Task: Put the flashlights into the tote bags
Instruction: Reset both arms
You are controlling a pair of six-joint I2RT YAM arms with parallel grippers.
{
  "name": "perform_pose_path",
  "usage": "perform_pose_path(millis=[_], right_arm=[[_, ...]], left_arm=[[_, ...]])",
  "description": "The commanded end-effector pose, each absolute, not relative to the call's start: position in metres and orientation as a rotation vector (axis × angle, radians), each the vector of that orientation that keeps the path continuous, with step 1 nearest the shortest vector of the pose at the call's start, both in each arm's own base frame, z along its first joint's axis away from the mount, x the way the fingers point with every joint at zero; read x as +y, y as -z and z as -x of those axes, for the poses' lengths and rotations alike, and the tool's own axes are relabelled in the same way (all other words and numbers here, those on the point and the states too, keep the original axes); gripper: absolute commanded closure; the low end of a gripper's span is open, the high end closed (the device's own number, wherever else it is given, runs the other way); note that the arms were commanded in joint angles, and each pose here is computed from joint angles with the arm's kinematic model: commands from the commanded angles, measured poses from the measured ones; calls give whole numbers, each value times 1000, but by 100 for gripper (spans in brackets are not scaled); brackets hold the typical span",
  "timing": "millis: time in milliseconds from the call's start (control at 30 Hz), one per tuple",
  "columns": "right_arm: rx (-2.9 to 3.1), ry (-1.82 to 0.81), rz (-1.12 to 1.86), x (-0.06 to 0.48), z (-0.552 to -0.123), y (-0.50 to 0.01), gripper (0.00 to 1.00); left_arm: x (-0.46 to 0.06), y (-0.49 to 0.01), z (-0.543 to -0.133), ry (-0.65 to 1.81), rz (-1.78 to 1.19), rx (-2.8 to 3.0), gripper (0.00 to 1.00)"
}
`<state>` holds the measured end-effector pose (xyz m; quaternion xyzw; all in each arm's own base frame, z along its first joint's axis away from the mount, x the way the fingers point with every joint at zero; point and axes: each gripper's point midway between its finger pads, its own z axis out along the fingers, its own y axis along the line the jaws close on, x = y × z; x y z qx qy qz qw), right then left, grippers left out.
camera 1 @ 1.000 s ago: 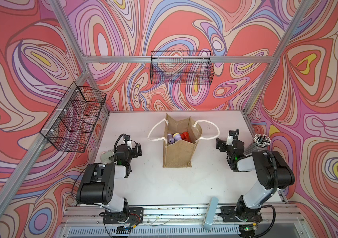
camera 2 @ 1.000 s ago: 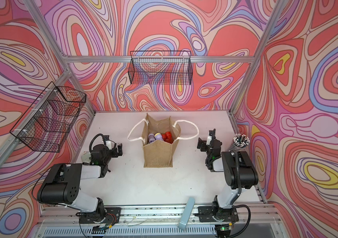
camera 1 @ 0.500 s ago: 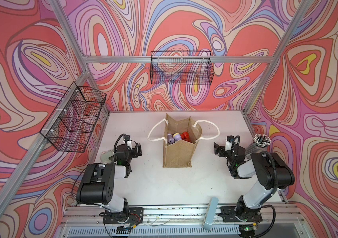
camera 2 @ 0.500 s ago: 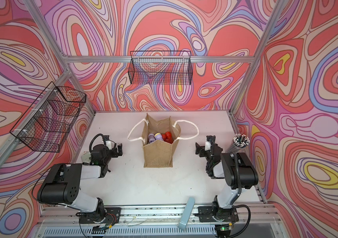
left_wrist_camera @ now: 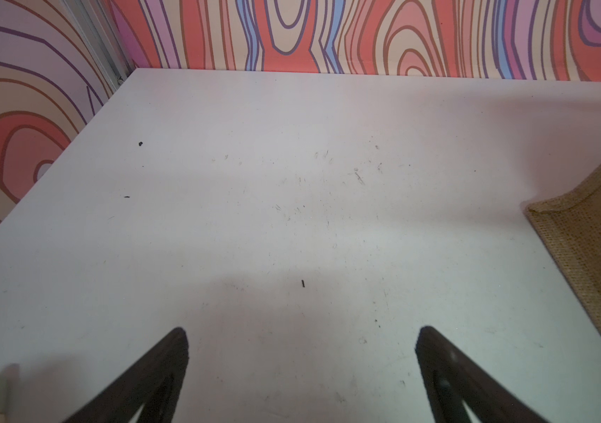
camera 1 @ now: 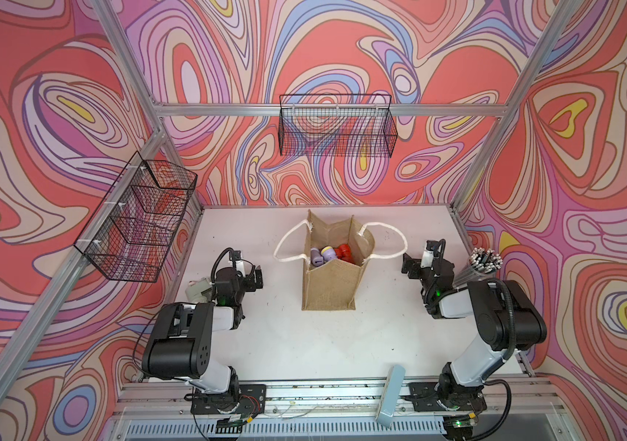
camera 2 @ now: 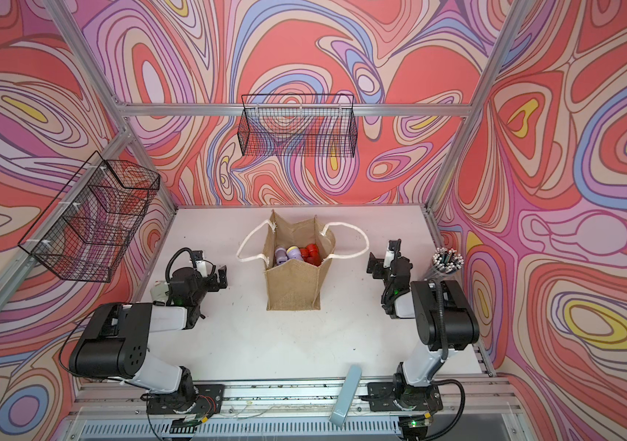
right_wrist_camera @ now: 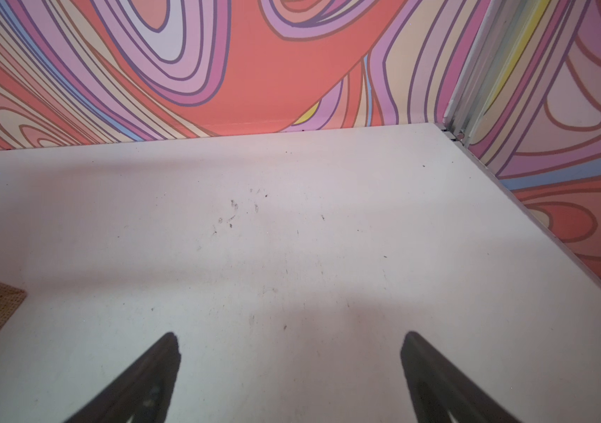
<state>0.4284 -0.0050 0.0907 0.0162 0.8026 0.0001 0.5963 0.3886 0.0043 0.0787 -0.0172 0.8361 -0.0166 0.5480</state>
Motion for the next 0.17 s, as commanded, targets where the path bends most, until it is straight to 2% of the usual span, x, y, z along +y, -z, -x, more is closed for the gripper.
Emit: perform_pose_path(millis=[0,133], right_arm=[[1872,10,-40,-7,-429,-89,2],[1872,10,-40,-7,-429,-88,2]], left_arm=[[3,-87,-394,39,19,1943,0],[3,-87,-394,38,20,1942,0]])
